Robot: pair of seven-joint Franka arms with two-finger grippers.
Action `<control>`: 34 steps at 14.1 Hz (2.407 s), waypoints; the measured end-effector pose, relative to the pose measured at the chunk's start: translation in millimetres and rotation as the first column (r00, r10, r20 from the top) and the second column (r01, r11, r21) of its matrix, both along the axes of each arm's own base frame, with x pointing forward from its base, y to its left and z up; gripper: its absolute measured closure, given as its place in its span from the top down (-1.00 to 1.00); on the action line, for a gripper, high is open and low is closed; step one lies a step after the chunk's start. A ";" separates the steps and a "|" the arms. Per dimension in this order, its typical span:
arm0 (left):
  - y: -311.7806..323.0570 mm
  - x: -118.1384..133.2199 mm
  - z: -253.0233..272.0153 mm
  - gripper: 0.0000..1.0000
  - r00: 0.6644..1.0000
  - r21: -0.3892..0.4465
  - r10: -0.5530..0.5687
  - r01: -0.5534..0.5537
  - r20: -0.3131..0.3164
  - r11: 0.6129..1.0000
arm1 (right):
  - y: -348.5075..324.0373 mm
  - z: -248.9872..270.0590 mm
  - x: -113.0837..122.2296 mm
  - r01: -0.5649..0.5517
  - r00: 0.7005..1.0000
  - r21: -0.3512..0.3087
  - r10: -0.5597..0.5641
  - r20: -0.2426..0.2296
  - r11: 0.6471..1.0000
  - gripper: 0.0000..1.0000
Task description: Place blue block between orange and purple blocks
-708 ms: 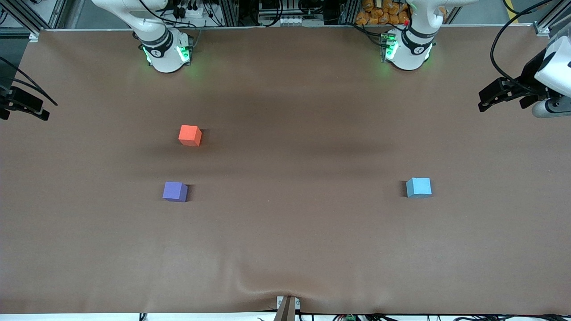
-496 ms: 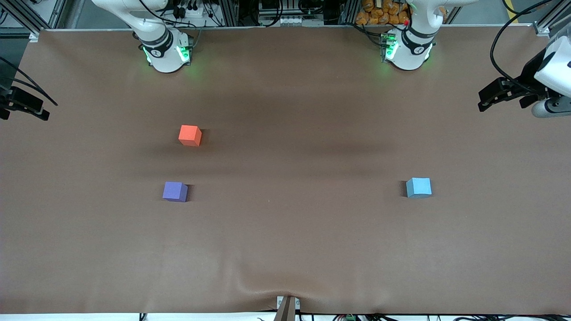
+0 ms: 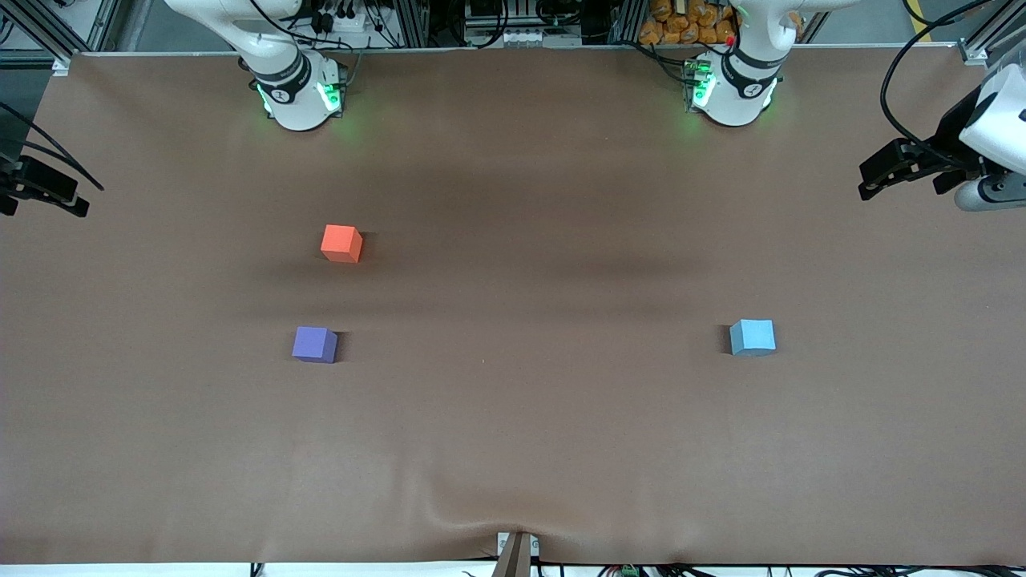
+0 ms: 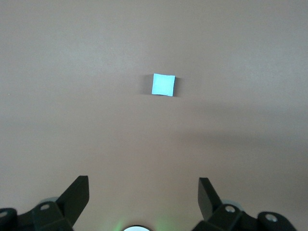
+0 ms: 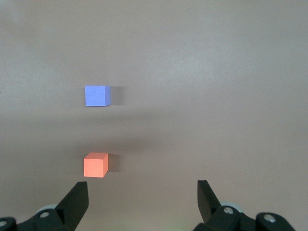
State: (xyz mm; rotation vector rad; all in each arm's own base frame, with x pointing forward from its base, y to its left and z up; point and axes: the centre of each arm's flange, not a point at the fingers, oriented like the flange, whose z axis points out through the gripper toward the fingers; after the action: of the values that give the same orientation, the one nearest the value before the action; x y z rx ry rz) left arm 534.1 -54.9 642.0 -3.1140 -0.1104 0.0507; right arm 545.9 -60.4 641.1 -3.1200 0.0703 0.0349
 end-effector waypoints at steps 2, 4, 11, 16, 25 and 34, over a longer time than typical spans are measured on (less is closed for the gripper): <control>0.0 3.8 -6.6 1.00 1.000 0.000 0.000 0.000 -0.012 1.000 | -0.1 -0.1 0.0 0.000 1.000 0.000 0.000 0.000 1.000 1.00; 0.0 7.6 -13.3 1.00 1.000 0.000 0.000 0.000 -0.024 1.000 | -0.1 -0.1 0.0 0.000 1.000 0.000 0.000 0.000 1.000 1.00; 0.4 10.6 -16.0 1.00 1.000 -0.001 0.001 -0.001 -0.022 1.000 | -0.4 -0.1 0.0 0.001 1.000 0.000 -0.001 0.000 1.000 1.00; 0.1 19.8 -29.0 1.00 1.000 -0.003 0.001 -0.001 -0.011 1.000 | -0.5 -0.1 0.0 0.001 1.000 0.000 -0.001 0.000 1.000 1.00; 0.5 37.1 -80.1 1.00 0.999 -0.005 0.002 -0.002 -0.034 1.000 | -0.9 -0.3 0.6 0.002 1.000 0.000 -0.002 0.001 1.000 1.00; -2.4 63.8 -215.0 1.00 1.000 -0.007 -0.013 0.013 0.010 1.000 | -1.1 -2.7 4.1 0.002 1.000 -0.001 -0.002 0.007 1.000 1.00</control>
State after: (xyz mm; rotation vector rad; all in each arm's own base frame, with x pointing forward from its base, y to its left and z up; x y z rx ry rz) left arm 597.9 -57.3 426.9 -3.1219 -0.0898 0.0349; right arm 550.0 -61.4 638.4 -3.1213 0.0733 0.0244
